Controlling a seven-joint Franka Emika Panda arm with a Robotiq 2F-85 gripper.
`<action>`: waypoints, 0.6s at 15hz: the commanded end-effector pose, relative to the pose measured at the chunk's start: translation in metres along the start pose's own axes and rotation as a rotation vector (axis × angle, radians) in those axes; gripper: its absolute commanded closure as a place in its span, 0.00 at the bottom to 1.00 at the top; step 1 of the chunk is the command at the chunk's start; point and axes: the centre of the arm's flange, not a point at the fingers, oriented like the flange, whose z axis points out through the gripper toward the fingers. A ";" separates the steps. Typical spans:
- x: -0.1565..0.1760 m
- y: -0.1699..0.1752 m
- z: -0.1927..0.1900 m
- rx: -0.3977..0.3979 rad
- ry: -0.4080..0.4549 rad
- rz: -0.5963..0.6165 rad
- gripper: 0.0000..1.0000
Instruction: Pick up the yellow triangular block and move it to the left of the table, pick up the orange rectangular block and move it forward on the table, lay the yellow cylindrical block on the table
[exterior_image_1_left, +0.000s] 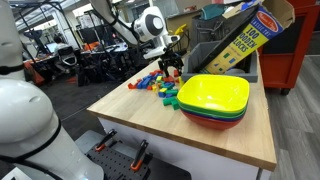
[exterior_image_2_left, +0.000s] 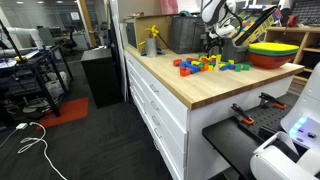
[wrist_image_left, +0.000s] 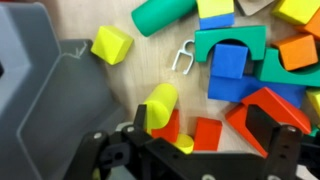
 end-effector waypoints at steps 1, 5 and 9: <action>-0.013 -0.002 -0.025 -0.085 0.085 -0.026 0.00; -0.012 -0.007 -0.039 -0.108 0.118 -0.060 0.00; -0.015 -0.003 -0.027 -0.062 0.068 -0.033 0.00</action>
